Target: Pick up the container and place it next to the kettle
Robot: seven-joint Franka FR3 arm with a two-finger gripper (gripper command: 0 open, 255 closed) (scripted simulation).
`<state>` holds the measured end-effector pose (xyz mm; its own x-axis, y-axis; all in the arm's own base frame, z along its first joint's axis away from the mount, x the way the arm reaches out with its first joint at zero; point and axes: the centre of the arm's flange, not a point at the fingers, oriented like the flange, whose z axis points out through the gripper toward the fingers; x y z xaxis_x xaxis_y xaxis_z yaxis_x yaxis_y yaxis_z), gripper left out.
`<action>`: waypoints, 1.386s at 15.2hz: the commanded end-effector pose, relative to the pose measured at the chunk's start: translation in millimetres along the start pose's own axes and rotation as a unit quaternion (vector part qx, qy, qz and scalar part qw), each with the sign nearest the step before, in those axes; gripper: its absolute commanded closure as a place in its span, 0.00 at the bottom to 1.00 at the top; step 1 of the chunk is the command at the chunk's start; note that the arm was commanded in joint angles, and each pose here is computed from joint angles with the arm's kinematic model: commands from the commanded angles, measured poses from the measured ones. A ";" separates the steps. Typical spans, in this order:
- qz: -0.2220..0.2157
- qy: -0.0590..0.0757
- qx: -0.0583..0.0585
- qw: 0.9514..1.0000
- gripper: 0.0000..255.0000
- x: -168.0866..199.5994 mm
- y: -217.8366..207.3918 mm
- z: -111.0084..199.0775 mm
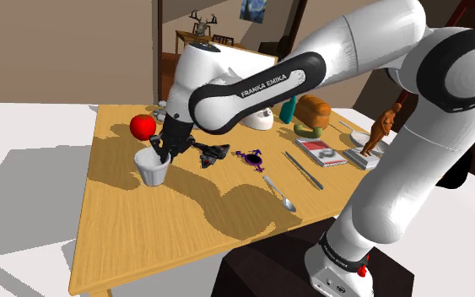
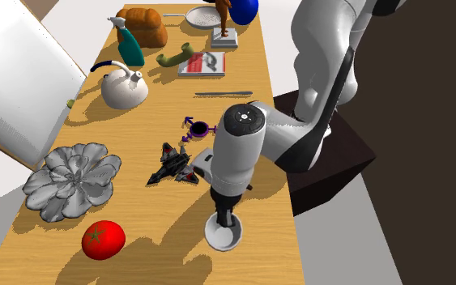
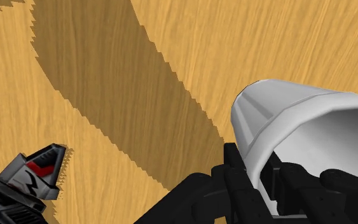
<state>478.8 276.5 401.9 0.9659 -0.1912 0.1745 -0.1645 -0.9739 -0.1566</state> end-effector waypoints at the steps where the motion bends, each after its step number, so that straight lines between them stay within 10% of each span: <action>1: 0.000 0.000 0.000 1.000 1.00 1.0 -1.0 -10.9; 21: 0.000 0.000 0.000 1.000 1.00 19.5 -17.5 -113.6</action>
<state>477.3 276.0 511.9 0.9659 -0.1911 0.1746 -0.1644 -0.9739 -0.1567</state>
